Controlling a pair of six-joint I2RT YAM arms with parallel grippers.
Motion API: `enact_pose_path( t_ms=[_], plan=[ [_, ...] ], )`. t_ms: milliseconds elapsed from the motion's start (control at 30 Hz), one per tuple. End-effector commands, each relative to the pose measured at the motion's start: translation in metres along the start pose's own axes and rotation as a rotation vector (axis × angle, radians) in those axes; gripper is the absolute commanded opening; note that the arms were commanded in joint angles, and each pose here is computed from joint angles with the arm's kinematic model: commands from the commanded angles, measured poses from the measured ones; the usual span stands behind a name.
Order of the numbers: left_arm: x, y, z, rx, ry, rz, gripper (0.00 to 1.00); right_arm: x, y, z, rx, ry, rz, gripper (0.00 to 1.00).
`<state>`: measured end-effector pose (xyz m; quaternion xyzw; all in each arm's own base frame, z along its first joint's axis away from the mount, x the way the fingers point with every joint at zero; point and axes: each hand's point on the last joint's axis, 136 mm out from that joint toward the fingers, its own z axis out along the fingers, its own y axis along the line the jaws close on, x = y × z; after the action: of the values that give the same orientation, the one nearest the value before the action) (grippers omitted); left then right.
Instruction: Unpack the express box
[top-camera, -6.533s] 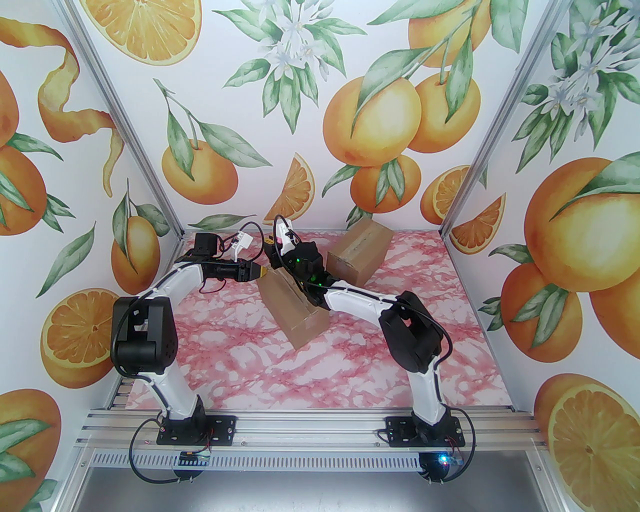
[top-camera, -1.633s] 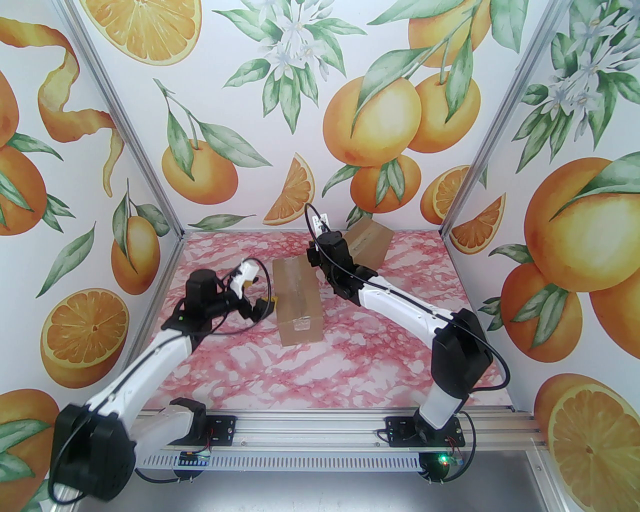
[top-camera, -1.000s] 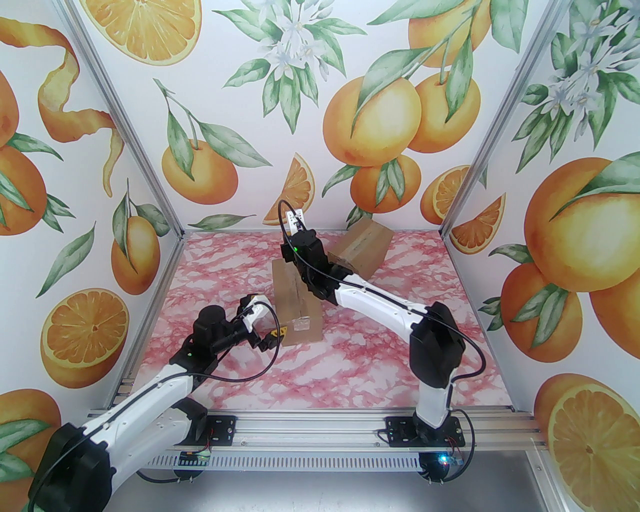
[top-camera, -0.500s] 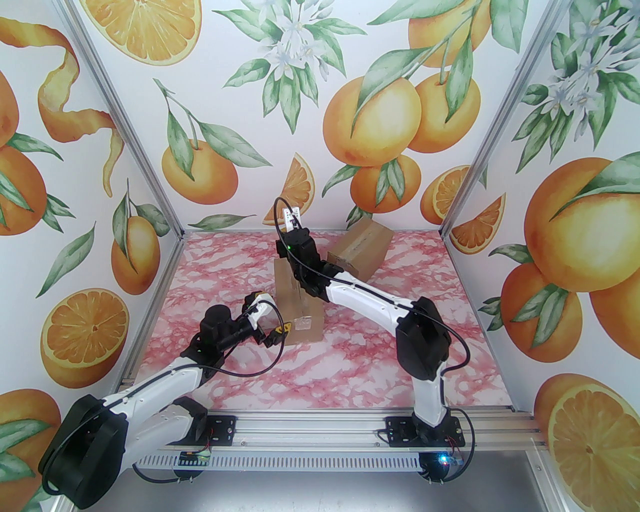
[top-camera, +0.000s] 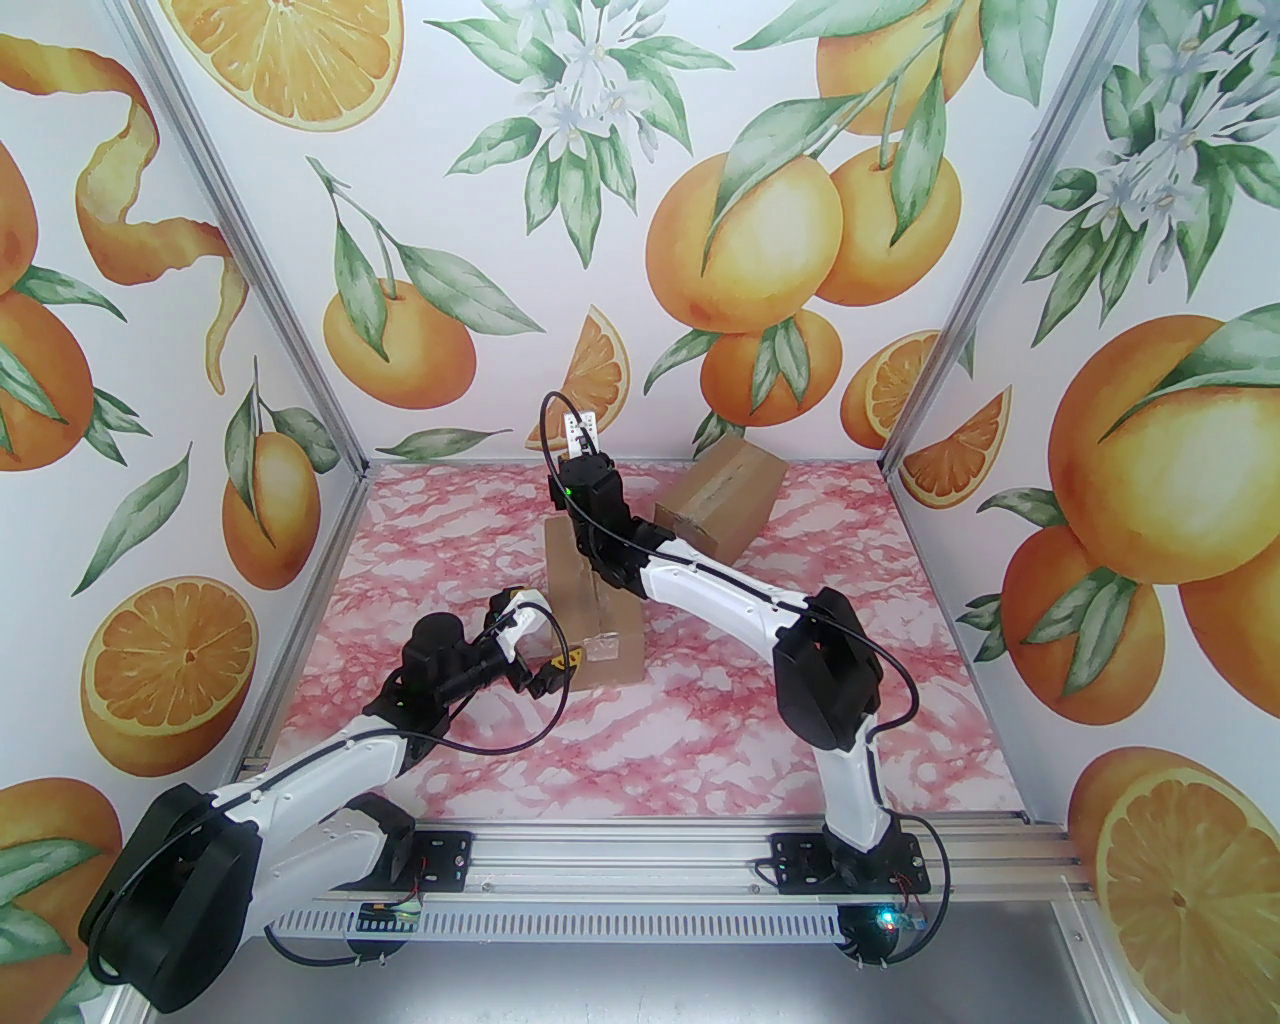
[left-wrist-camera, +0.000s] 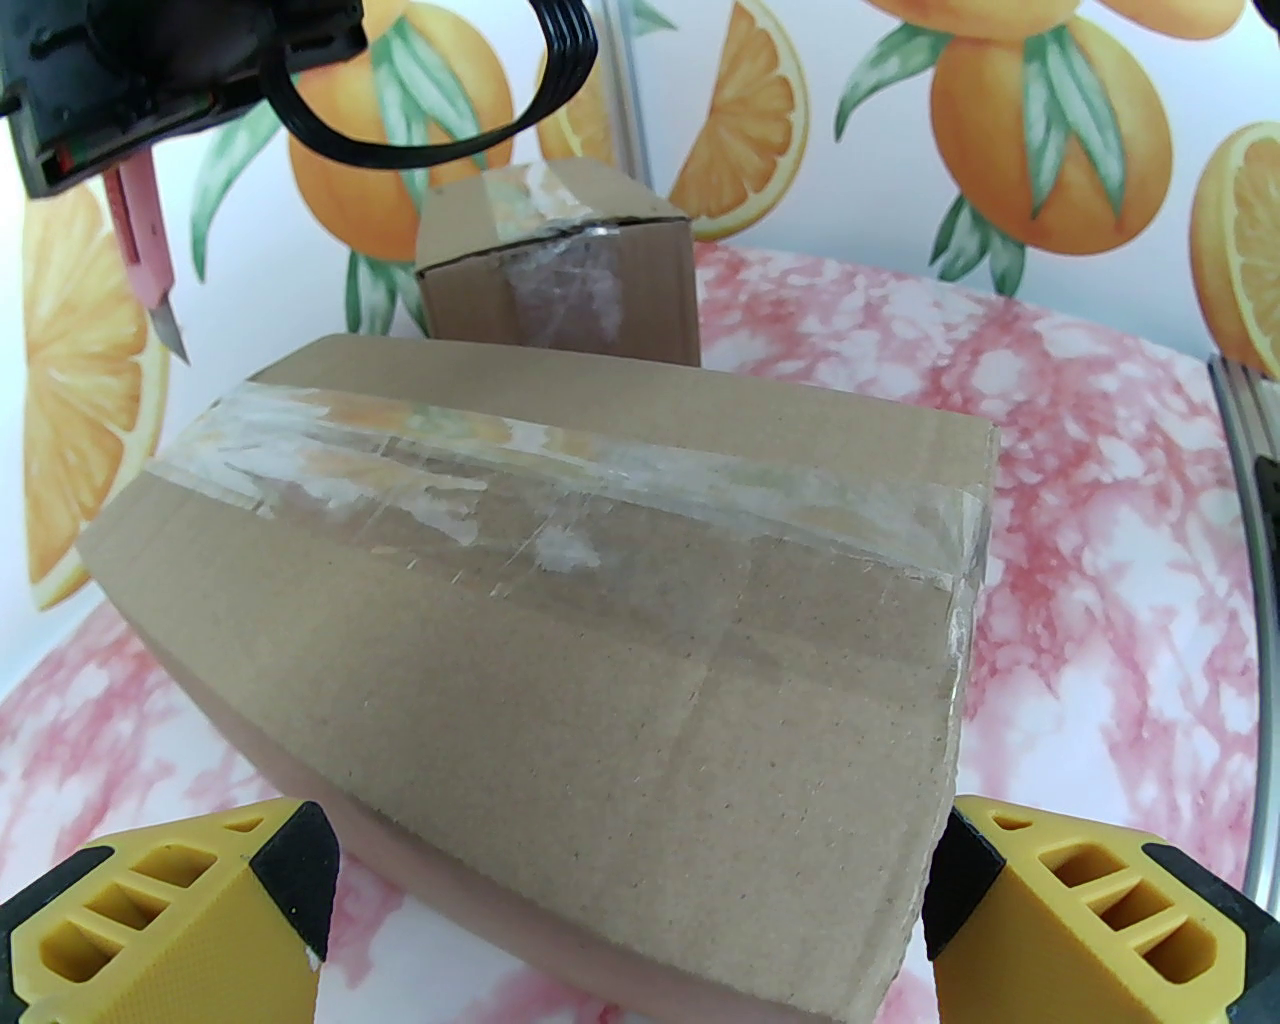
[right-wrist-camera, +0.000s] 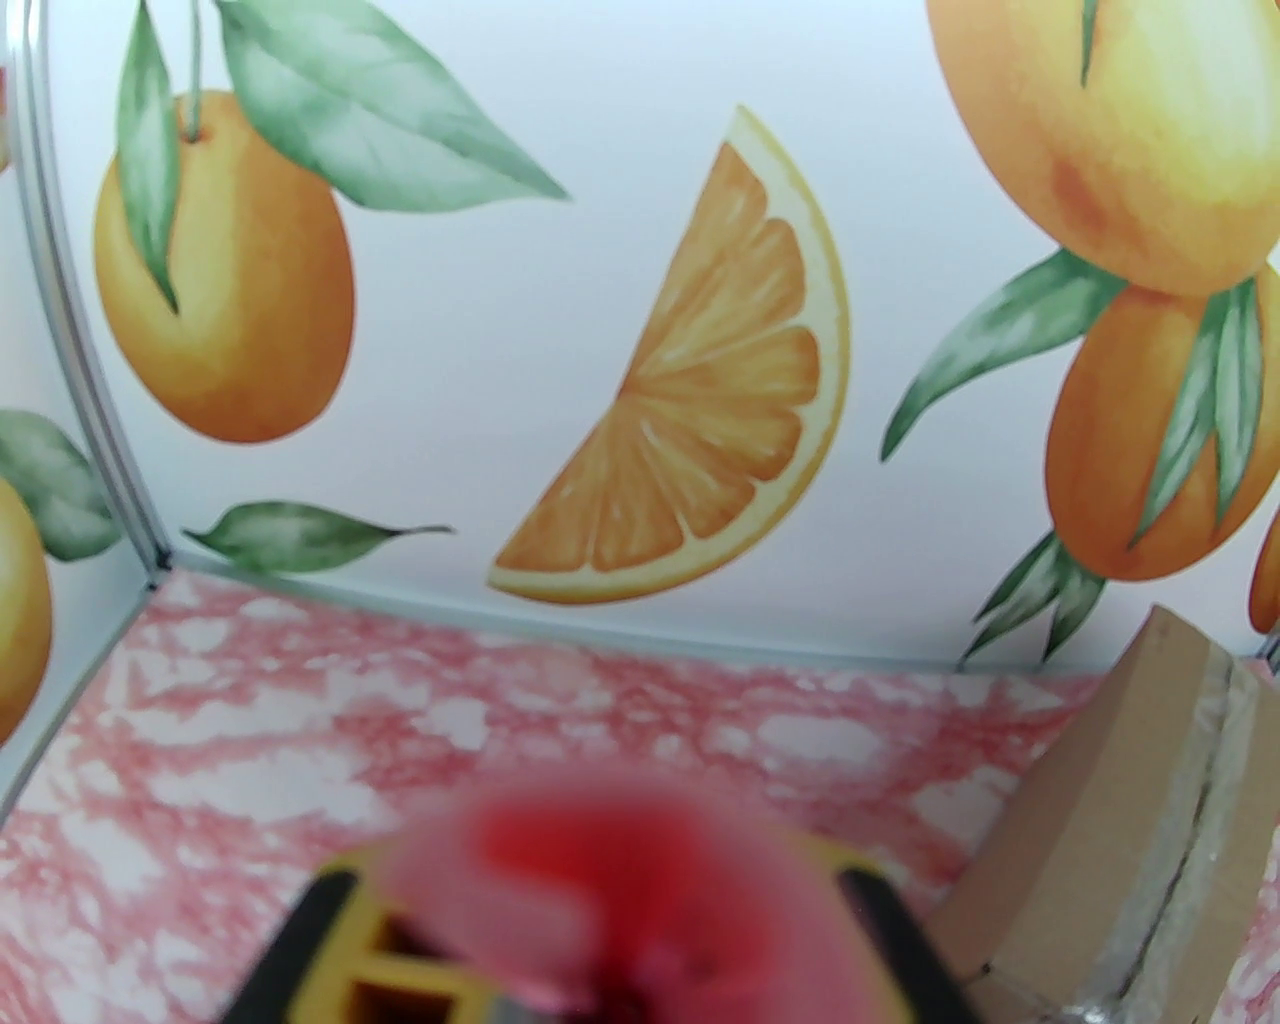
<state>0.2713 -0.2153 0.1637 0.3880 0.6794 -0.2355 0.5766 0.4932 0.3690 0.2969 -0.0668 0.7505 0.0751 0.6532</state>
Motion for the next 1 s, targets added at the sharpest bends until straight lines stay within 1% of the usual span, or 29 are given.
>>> enact_pose_path(
  t_ms=[0,533,800,967],
  plan=[
    [0.003,-0.003,0.001,0.009,0.001,-0.021,1.0,0.003,0.003,0.006,0.02,-0.01,0.021,0.0],
    [0.009,0.001,0.007,-0.004,0.023,-0.066,1.0,0.022,0.004,0.012,0.031,0.032,0.009,0.0],
    [0.01,0.009,0.007,-0.049,0.026,-0.083,1.0,0.019,0.005,0.007,0.04,0.035,0.009,0.0],
    [0.014,0.008,0.006,-0.05,0.032,-0.092,1.0,0.015,0.0,0.001,0.053,0.02,0.013,0.0]
  ],
)
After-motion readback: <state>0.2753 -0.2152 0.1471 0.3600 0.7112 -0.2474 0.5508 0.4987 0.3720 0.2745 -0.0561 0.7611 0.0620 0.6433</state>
